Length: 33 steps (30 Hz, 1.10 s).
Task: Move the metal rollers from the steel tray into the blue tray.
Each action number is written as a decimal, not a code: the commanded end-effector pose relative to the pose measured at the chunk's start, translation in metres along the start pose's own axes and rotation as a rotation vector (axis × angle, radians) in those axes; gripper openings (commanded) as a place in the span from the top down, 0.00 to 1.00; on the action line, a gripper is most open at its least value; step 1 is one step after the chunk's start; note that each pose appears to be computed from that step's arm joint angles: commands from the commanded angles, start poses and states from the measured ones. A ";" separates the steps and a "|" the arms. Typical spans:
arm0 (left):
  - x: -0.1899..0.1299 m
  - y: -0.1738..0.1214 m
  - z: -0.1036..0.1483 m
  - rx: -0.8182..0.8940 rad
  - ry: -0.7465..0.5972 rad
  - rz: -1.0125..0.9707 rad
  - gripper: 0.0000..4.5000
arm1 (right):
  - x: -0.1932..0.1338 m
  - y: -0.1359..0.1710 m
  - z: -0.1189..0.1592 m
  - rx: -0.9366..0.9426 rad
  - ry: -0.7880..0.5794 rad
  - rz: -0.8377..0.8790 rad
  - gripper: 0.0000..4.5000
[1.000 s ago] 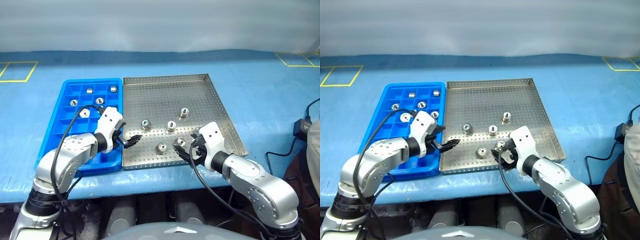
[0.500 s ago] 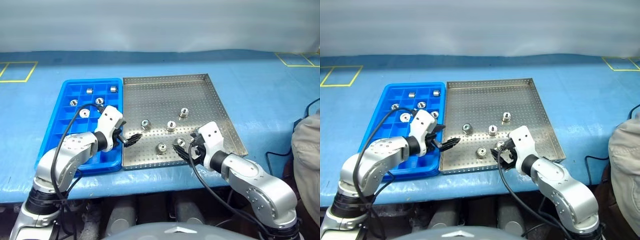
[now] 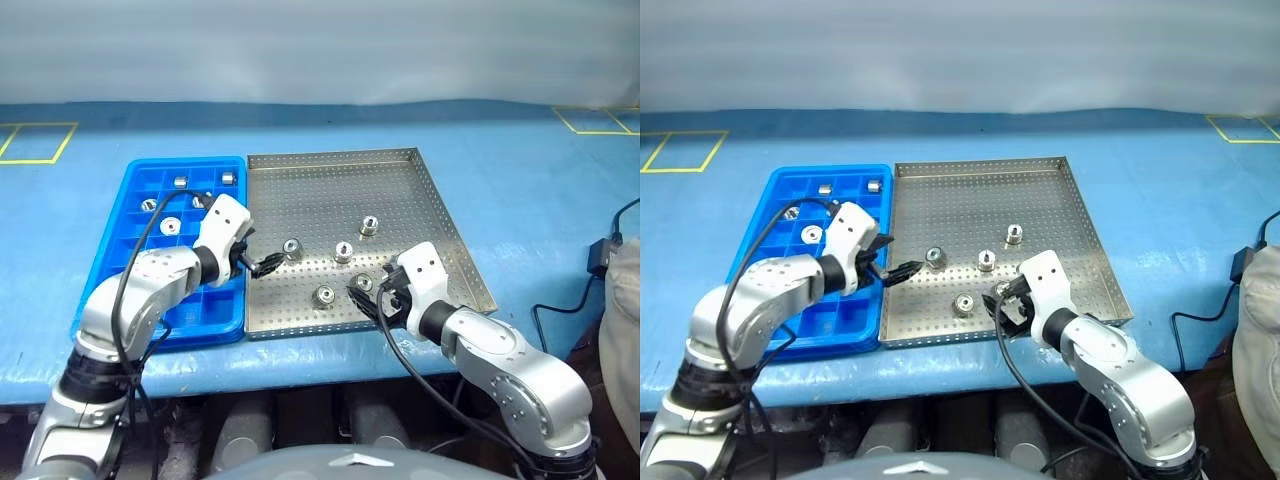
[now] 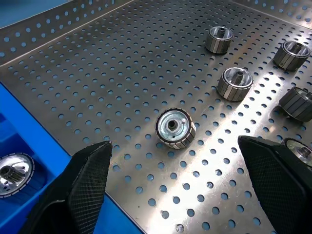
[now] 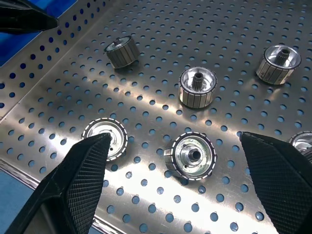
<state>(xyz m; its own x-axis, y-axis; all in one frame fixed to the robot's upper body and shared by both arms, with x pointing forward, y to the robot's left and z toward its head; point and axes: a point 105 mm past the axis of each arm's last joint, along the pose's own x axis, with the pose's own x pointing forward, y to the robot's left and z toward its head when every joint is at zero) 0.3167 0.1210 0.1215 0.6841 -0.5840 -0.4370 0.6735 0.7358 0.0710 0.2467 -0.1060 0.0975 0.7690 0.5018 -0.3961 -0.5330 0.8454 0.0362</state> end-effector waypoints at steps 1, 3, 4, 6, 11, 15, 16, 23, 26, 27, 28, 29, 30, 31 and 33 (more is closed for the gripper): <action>0.020 0.003 0.015 0.000 0.010 -0.027 0.00 | 0.000 0.001 0.013 -0.027 -0.057 0.000 0.00; 0.032 0.005 0.018 -0.014 0.025 -0.040 0.00 | 0.002 0.002 0.014 -0.031 -0.060 0.005 0.00; 0.039 0.008 0.017 -0.021 0.042 -0.037 0.00 | 0.003 0.002 0.014 -0.033 -0.063 0.006 0.00; 0.052 0.011 0.015 -0.040 0.074 -0.036 0.00 | 0.003 0.004 0.015 -0.032 -0.067 0.009 0.00; 0.071 0.014 0.002 -0.043 0.155 -0.026 0.00 | 0.001 0.004 0.013 -0.025 -0.073 -0.007 0.00; 0.076 0.013 -0.005 -0.024 0.202 -0.047 0.00 | 0.000 0.004 0.012 -0.018 -0.074 -0.020 0.00; 0.077 0.013 -0.007 -0.018 0.213 -0.057 0.00 | 0.000 0.004 0.012 -0.017 -0.075 -0.022 0.00; 0.075 0.010 -0.021 0.047 0.307 -0.103 0.04 | -0.001 0.004 0.012 -0.015 -0.078 -0.032 0.00; 0.075 0.015 -0.022 0.061 0.327 -0.085 0.20 | 0.000 0.004 0.013 -0.014 -0.079 -0.034 0.00; 0.075 0.015 -0.022 0.063 0.326 -0.084 0.28 | 0.000 0.004 0.013 -0.015 -0.079 -0.034 0.00; 0.074 0.016 -0.020 0.065 0.321 -0.080 0.34 | 0.000 0.004 0.013 -0.015 -0.079 -0.034 0.00; 0.074 0.016 -0.018 0.065 0.313 -0.079 0.43 | 0.000 0.004 0.013 -0.015 -0.079 -0.033 0.00; 0.074 0.017 -0.014 0.064 0.298 -0.075 0.50 | 0.000 0.004 0.013 -0.015 -0.078 -0.033 0.00; 0.073 0.017 -0.009 0.061 0.276 -0.071 0.58 | 0.000 0.004 0.013 -0.016 -0.077 -0.031 0.00; 0.071 0.017 0.003 0.057 0.218 -0.067 0.60 | 0.000 0.004 0.013 -0.017 -0.076 -0.028 0.00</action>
<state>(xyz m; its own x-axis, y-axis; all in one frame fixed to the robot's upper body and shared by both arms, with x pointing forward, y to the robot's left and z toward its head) 0.3719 0.0960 0.0712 0.5192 -0.4990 -0.6938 0.7353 0.6746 0.0650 0.2486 -0.1013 0.0971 0.7919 0.4831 -0.3736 -0.5104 0.8594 0.0294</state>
